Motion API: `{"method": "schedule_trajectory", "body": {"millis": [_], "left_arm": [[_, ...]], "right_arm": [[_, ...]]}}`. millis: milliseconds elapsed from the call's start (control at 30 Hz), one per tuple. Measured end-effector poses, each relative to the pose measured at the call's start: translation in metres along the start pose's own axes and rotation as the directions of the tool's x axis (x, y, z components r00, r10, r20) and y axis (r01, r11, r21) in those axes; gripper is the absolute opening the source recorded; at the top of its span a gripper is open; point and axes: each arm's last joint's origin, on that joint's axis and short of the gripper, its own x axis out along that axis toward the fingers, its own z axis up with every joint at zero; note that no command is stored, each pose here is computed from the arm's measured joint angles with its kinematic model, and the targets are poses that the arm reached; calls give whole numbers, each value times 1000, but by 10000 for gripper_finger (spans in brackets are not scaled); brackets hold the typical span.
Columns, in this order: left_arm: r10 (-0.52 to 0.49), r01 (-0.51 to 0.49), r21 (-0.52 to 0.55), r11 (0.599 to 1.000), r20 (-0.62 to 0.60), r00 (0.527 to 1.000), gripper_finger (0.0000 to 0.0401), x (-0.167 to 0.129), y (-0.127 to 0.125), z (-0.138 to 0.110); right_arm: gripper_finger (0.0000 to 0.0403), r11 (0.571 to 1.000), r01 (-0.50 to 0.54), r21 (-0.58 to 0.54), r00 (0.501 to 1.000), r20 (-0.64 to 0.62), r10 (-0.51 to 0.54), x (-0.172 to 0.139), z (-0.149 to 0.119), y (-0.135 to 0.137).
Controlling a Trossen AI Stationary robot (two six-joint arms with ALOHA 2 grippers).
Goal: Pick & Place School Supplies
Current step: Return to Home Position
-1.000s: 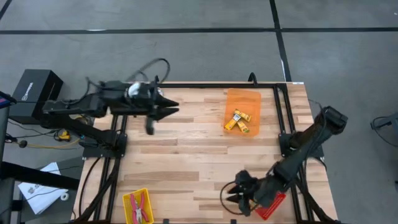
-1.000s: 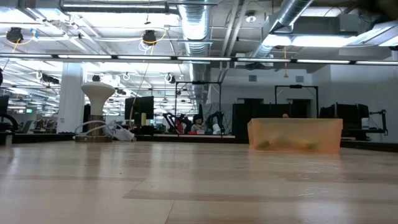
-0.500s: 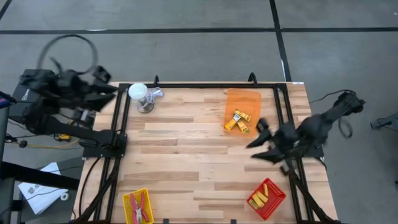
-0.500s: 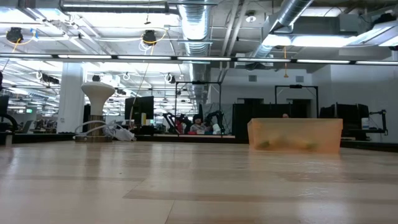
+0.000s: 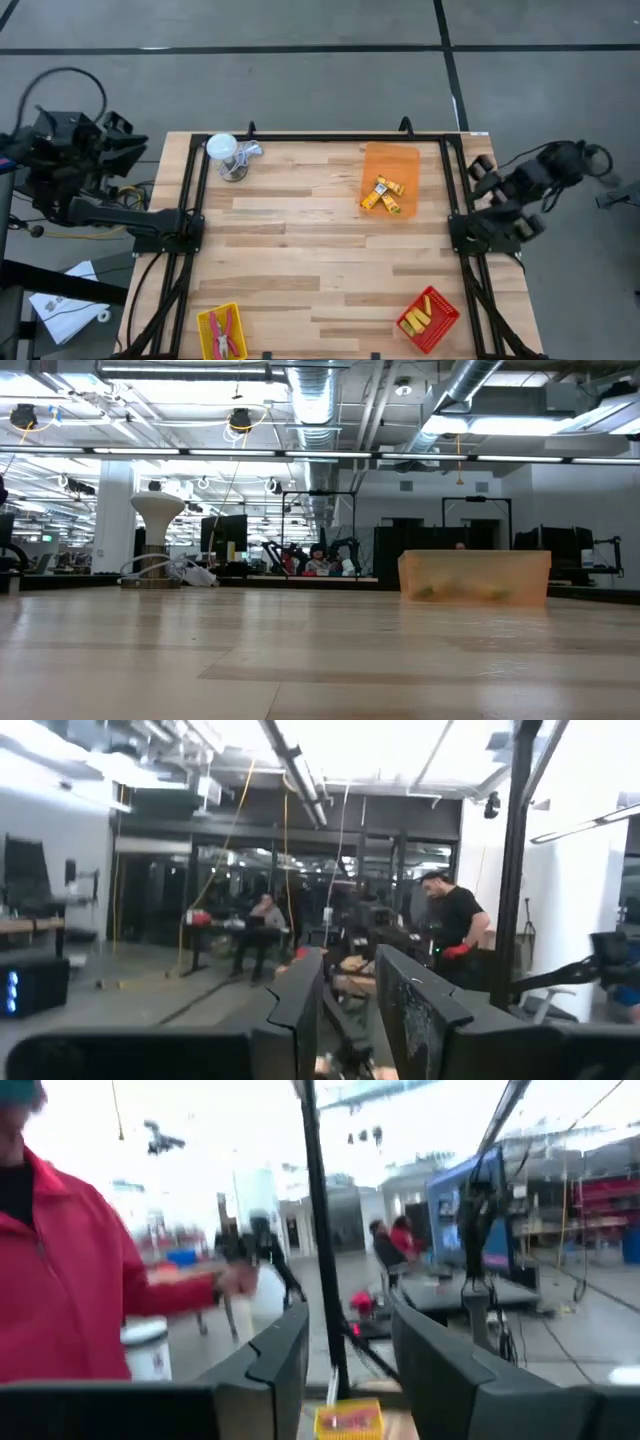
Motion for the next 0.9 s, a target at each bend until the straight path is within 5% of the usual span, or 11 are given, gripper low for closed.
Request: {"method": "schedule_trajectory", "body": {"millis": [300,633,900], "left_arm": [[66,-66,-99,993,-3,998,91,-1,6,-111],[100,-122,-225,967,-108,989,91,19,7,-202],[-49,-15,-359,933,-169,984,91,24,4,-261]], "right_arm": [[134,991,-73,115,973,225,46,-44,-99,-19],[133,981,115,154,990,67,-126,-28,-155,-22],[133,944,231,236,972,-14,-234,-22,-192,-29]]}}
